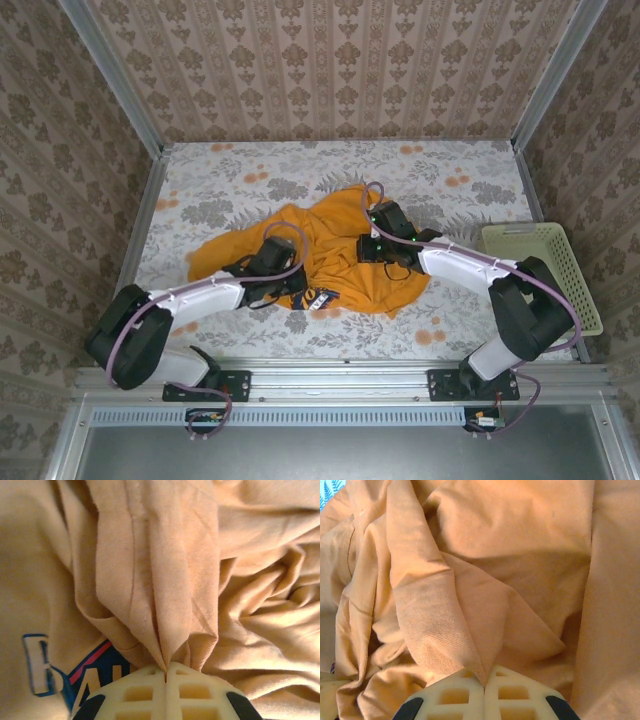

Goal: Fold the inside-out t-shirt

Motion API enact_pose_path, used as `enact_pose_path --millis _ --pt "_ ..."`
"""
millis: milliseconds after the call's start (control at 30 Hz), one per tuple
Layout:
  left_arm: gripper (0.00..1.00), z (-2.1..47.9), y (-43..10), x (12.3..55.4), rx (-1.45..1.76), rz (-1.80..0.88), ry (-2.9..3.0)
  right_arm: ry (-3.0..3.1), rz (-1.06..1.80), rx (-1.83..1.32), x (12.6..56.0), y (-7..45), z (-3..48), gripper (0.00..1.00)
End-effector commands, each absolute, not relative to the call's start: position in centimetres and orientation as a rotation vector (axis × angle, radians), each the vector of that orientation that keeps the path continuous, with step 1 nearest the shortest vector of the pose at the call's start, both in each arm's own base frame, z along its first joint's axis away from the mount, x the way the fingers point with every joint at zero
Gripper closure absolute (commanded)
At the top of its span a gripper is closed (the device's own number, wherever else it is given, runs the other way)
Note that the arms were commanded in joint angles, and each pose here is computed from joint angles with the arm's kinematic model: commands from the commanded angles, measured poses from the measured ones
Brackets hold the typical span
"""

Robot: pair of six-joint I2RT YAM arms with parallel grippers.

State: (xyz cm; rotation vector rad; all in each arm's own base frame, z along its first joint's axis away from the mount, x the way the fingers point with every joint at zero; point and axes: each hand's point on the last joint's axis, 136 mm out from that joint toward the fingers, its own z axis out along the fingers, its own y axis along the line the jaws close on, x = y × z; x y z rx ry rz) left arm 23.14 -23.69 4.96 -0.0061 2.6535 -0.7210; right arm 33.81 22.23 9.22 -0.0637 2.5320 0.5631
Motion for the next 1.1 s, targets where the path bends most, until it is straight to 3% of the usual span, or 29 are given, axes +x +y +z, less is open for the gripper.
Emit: enact_pose_path --millis 0,167,267,567,1067 --pt "1.00 4.5 -23.0 22.6 -0.033 -0.688 2.640 2.559 0.471 -0.020 34.0 20.8 8.9 0.88" --pt "1.00 5.0 -23.7 22.3 0.018 -0.703 2.599 2.490 0.233 -0.179 33.3 20.3 12.8 0.62" --pt "1.00 5.0 -23.9 22.3 0.015 -0.728 2.581 2.448 0.205 -0.308 31.8 22.2 15.0 0.56" --pt "1.00 5.0 -24.1 22.5 -0.002 -0.752 2.552 2.588 0.567 -0.358 29.8 29.1 11.2 0.60" --pt "1.00 5.2 -23.7 22.2 -0.022 -0.773 2.537 2.710 0.202 -0.321 33.6 27.2 6.0 0.64"
